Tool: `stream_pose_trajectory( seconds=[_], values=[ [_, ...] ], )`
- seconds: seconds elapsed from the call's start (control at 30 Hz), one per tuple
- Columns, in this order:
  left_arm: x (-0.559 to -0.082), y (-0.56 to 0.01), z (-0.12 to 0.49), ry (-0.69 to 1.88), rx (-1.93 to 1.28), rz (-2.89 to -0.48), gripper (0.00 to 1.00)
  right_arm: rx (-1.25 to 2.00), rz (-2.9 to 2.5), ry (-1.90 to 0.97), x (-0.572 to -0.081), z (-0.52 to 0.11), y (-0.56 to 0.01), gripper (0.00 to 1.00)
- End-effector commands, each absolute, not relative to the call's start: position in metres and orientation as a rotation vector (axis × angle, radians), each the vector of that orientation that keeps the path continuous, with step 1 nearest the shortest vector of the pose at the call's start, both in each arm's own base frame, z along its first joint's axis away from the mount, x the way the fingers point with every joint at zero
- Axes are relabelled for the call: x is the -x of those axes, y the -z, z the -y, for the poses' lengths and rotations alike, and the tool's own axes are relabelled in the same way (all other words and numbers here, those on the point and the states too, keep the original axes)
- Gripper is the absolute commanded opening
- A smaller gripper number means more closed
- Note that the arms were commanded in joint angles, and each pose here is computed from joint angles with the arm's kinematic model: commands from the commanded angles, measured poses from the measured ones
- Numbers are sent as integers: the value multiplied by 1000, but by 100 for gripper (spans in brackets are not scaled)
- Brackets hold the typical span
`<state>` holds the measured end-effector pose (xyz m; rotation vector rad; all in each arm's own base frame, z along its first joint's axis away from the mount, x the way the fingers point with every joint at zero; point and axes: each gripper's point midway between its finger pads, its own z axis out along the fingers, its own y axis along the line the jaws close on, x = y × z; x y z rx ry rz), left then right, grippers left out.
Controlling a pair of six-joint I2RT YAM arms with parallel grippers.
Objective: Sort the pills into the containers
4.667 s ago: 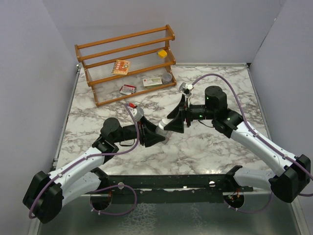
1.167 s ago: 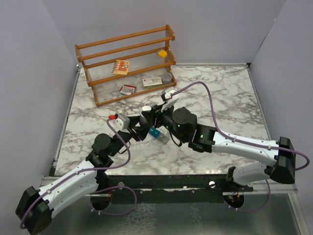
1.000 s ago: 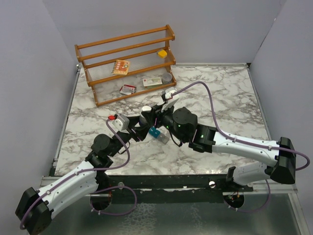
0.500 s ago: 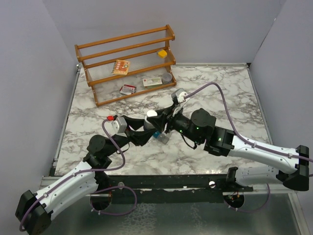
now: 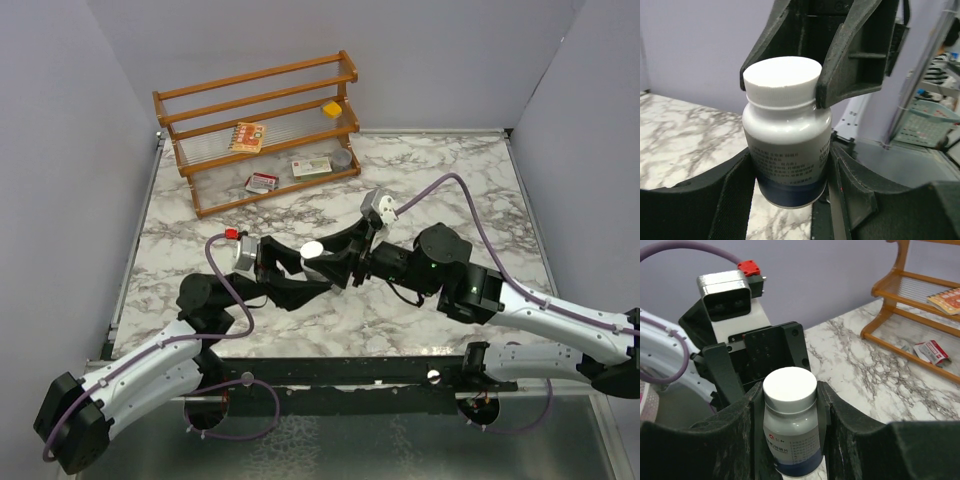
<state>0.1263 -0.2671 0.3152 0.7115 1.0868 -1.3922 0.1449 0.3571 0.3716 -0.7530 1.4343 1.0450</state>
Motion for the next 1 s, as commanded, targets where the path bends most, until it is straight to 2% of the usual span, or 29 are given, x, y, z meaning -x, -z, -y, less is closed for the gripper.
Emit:
stream_pose_trajectory(
  seconds=[0.0, 0.2, 0.53, 0.63, 0.7, 0.8, 0.93, 0.97],
  values=[
    [-58, -360, 258, 1563, -958, -750, 0, 879, -1439, -1098, -126, -365, -361, 31],
    [-49, -360, 254, 1586, -982, -712, 0, 862, -1462, -1044, -130, -350, -360, 30],
    [-65, -357, 256, 1526, -911, -756, 0, 763, -1472, -996, -139, -330, -362, 17],
    [-67, -358, 255, 1506, -900, -761, 0, 755, -1478, -991, -140, -330, -360, 18],
    [-68, -358, 255, 1501, -898, -766, 0, 757, -1485, -988, -141, -331, -358, 22],
    [-70, -356, 257, 1499, -899, -780, 0, 741, -1490, -985, -142, -330, -358, 37],
    [-77, -348, 260, 1479, -886, -824, 0, 699, -1480, -983, -144, -323, -365, 68],
    [-81, -344, 261, 1470, -881, -844, 0, 690, -1477, -988, -144, -321, -366, 82]
  ],
)
